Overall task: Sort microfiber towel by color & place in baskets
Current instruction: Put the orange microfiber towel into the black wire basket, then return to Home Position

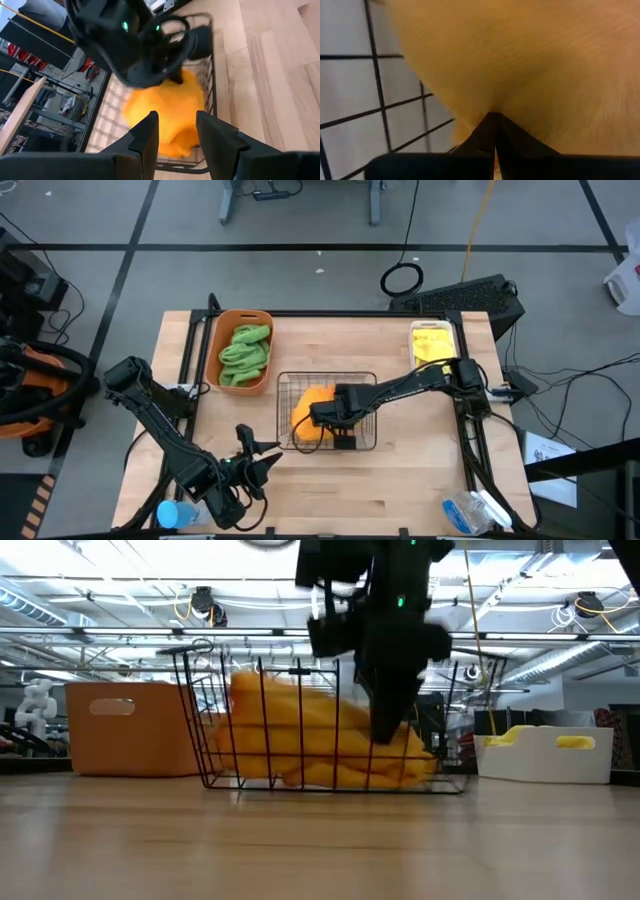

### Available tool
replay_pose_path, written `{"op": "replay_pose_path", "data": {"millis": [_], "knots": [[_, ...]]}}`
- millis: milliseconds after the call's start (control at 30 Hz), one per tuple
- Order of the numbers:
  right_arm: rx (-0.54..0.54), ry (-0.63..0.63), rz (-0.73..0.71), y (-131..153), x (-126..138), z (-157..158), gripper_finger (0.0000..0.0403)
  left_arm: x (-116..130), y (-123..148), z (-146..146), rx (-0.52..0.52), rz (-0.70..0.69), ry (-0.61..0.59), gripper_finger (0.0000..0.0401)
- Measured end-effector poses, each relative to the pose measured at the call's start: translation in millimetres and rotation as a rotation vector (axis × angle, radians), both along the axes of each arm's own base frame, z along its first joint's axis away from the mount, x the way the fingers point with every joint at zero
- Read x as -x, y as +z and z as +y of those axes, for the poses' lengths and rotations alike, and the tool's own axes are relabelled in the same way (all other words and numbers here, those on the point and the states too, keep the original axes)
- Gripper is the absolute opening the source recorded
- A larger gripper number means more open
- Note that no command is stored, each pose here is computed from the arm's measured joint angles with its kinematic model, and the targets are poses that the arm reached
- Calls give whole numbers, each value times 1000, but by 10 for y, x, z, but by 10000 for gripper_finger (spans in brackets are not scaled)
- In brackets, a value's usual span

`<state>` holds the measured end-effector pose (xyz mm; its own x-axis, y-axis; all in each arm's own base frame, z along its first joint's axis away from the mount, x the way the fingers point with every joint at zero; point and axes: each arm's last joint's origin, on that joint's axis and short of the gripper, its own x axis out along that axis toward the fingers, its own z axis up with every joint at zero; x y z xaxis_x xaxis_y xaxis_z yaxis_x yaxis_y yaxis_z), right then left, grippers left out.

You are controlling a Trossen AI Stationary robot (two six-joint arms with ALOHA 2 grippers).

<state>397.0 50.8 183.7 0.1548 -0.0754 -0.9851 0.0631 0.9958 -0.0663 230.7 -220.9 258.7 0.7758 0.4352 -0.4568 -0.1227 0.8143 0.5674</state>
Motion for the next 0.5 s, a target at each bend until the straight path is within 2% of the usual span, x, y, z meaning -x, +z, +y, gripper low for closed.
{"op": "replay_pose_path", "data": {"millis": [133, 500], "knots": [[25, 3, -6, 35, 9, -29, 0, -6, 1, 3, 1, -1, 2, 138], [4, 9, -61, 249, 62, -24, 0, -101, 4, 95, -5, 0, 34, 138]]}}
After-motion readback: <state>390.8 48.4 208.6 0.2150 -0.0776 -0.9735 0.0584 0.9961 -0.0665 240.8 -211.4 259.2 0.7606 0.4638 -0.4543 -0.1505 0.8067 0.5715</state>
